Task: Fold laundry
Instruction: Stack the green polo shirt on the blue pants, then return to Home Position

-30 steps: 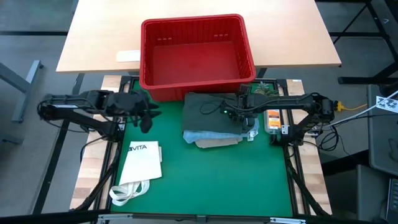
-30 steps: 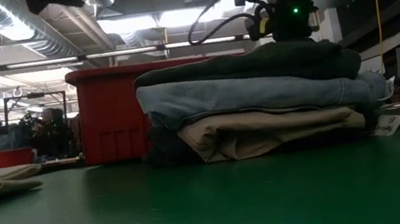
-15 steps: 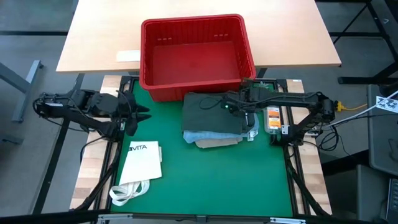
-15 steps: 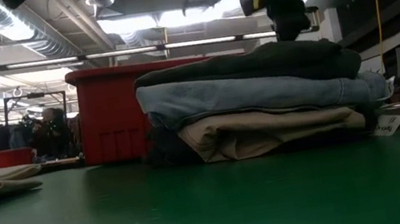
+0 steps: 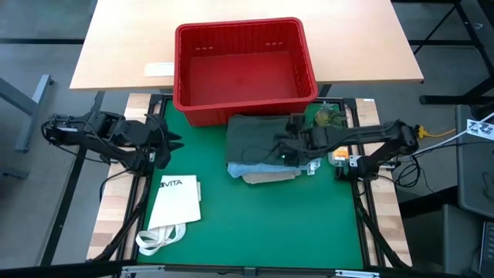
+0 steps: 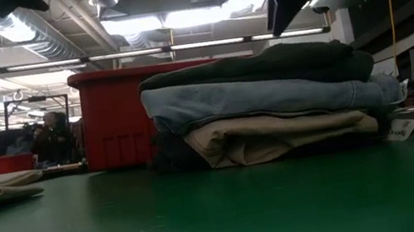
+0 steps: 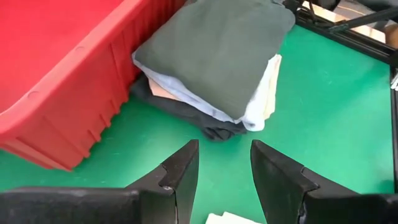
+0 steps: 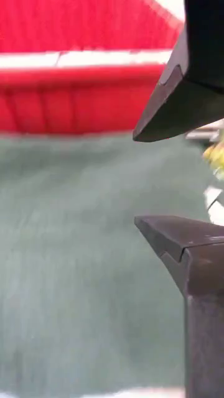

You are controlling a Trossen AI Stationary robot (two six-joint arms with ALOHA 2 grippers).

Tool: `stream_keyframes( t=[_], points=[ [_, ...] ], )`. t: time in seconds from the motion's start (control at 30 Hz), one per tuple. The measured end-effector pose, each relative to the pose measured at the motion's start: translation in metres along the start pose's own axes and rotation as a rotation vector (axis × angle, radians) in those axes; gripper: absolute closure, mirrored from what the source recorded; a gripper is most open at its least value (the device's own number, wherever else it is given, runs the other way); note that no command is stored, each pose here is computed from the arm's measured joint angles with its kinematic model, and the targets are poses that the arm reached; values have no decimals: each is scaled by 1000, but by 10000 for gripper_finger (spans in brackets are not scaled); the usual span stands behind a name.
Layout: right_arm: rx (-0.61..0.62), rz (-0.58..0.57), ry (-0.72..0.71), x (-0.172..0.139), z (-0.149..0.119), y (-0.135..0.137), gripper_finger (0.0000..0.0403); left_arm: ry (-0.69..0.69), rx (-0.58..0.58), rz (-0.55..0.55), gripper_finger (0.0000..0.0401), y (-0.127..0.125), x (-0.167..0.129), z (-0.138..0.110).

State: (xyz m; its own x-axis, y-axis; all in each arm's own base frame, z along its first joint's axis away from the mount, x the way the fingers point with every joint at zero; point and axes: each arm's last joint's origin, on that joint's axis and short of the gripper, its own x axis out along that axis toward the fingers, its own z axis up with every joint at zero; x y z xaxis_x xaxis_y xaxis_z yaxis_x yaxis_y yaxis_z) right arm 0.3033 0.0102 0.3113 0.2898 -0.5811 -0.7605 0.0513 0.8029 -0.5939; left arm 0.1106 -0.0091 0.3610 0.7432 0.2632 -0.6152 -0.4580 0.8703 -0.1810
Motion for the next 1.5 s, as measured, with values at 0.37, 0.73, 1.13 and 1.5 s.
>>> stream_keyframes(
  t=[0.37,0.73,1.13,1.5],
  points=[
    [37,104,97,36,-26,45,198,1,0,2,261,0,1,0],
    [3,124,131,32,-29,47,198,6,3,4,261,-2,3,1],
    [-155,80,-119,-73,6,4,203,-108,34,-38,273,-12,8,14],
    [-182,112,-312,-133,5,-38,382,-297,102,-116,393,-21,3,32]
  ],
)
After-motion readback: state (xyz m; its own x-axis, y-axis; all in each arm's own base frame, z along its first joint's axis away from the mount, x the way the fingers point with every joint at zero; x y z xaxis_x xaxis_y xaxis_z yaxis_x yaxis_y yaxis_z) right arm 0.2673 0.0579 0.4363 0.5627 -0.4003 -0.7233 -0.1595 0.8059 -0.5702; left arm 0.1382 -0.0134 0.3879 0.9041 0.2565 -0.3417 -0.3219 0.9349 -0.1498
